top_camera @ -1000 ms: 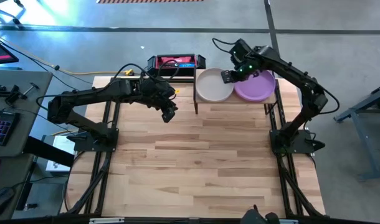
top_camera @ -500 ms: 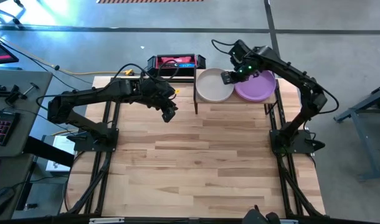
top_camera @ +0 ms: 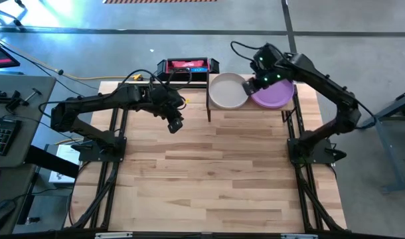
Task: Place and stack plates onto a shelf
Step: Return to Home Position
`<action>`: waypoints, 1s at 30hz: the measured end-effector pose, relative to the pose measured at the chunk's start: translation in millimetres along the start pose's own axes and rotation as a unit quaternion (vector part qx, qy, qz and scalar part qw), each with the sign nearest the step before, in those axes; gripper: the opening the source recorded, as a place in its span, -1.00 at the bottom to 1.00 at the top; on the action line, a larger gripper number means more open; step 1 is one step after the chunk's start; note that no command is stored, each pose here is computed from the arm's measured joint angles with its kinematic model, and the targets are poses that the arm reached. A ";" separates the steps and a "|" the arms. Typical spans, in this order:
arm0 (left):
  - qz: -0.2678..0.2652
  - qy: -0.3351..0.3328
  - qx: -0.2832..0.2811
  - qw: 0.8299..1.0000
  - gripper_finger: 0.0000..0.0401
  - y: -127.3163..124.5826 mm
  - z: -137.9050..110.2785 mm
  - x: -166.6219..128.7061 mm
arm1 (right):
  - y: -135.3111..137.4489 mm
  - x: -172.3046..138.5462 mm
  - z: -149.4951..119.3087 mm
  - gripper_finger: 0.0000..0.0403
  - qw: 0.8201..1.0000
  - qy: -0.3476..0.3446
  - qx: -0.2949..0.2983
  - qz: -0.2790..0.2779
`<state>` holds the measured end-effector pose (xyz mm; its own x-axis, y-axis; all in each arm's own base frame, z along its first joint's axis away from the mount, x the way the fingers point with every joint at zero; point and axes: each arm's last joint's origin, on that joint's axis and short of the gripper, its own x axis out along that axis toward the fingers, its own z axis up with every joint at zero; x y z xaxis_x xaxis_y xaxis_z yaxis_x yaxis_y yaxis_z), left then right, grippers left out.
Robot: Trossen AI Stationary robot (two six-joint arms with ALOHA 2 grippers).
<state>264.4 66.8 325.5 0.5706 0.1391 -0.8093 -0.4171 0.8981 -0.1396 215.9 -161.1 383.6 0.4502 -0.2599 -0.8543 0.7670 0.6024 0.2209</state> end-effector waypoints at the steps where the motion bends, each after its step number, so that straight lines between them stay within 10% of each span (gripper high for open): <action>1: 0.001 0.001 0.000 1.000 -0.52 0.3 -1.0 1.5 | 3.9 -4.5 -2.8 -0.53 1.000 -0.009 -0.013 -0.005; 15: 0.020 -0.003 -0.005 1.000 -0.52 14.8 -31.7 -8.3 | 20.6 -37.1 -62.2 -0.53 0.980 -0.163 -0.087 0.074; 21: 0.040 -0.086 0.031 0.995 -0.52 24.6 -31.2 -40.1 | 7.1 -19.0 -104.2 -0.53 0.926 -0.255 -0.127 0.246; 30: 0.108 -0.181 0.050 0.976 -0.52 45.9 -31.7 -77.7 | -20.7 14.2 -160.3 -0.53 0.885 -0.329 -0.095 0.316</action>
<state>178.5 84.0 364.0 0.6973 0.4511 -0.5570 -0.4945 0.8653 0.0818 133.2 -56.3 291.5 0.9785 -0.1707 -0.1157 0.2040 0.8844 0.4198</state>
